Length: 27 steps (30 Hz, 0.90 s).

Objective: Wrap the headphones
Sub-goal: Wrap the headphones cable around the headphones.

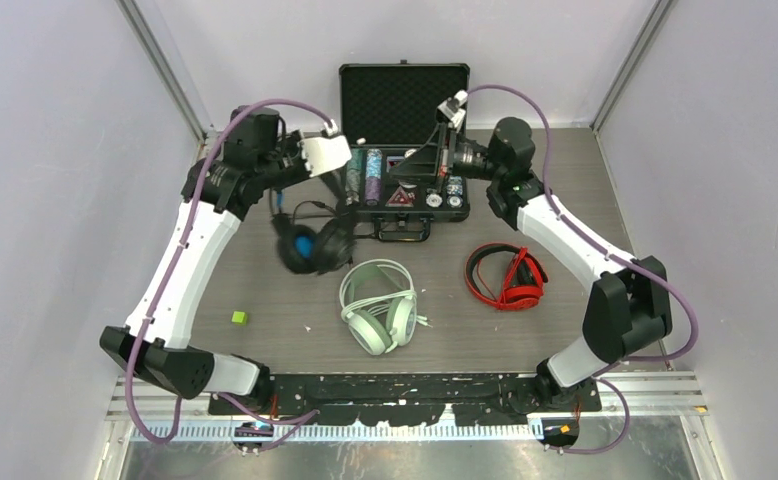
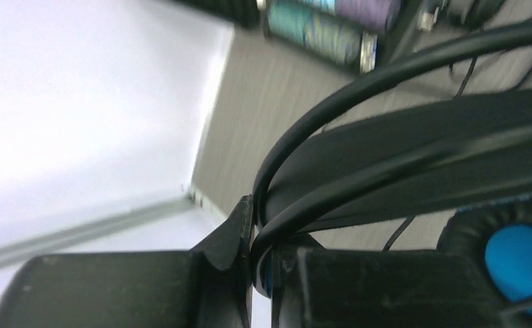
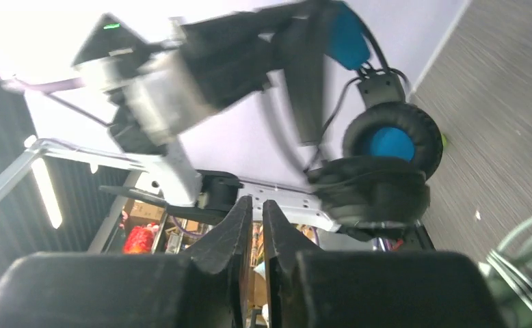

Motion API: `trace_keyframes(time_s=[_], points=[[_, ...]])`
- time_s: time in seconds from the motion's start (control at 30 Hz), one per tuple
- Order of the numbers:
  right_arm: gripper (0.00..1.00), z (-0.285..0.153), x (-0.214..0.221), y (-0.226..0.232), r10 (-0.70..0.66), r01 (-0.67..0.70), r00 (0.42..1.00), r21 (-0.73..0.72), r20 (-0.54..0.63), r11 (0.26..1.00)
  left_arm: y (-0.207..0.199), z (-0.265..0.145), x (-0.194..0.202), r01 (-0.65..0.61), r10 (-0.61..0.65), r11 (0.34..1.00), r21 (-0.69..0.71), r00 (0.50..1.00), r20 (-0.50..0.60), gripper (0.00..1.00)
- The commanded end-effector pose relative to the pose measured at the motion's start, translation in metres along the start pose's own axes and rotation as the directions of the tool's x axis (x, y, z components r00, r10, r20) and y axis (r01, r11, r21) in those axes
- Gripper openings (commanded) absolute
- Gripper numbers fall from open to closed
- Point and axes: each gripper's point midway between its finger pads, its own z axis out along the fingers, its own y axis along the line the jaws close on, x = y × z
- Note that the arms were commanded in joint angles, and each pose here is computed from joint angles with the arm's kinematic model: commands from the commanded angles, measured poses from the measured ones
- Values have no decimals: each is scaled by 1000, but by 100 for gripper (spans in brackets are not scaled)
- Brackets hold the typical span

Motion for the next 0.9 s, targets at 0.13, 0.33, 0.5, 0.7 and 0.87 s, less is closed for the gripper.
trace_keyframes(time_s=[0.13, 0.33, 0.5, 0.7, 0.87], points=[[1, -9, 13, 97, -233, 237, 971, -230, 46, 944, 1, -11, 68, -32, 26, 999, -13, 950, -312, 0], [21, -2, 5, 53, -325, 329, 942, -32, 85, 944, -1, -11, 55, 46, -53, 998, -33, 968, -247, 0], [50, -21, -18, 38, -593, 557, 778, 207, 208, 804, 16, -23, 19, 369, -383, 915, -163, 921, -70, 0], [60, -45, -26, 47, -744, 675, 593, 314, 309, 668, 47, -54, -17, 662, -665, 711, -237, 743, 81, 0], [60, -57, -20, 54, -809, 780, 378, 316, 451, 541, 65, -76, -43, 832, -805, 508, -223, 551, 220, 0]])
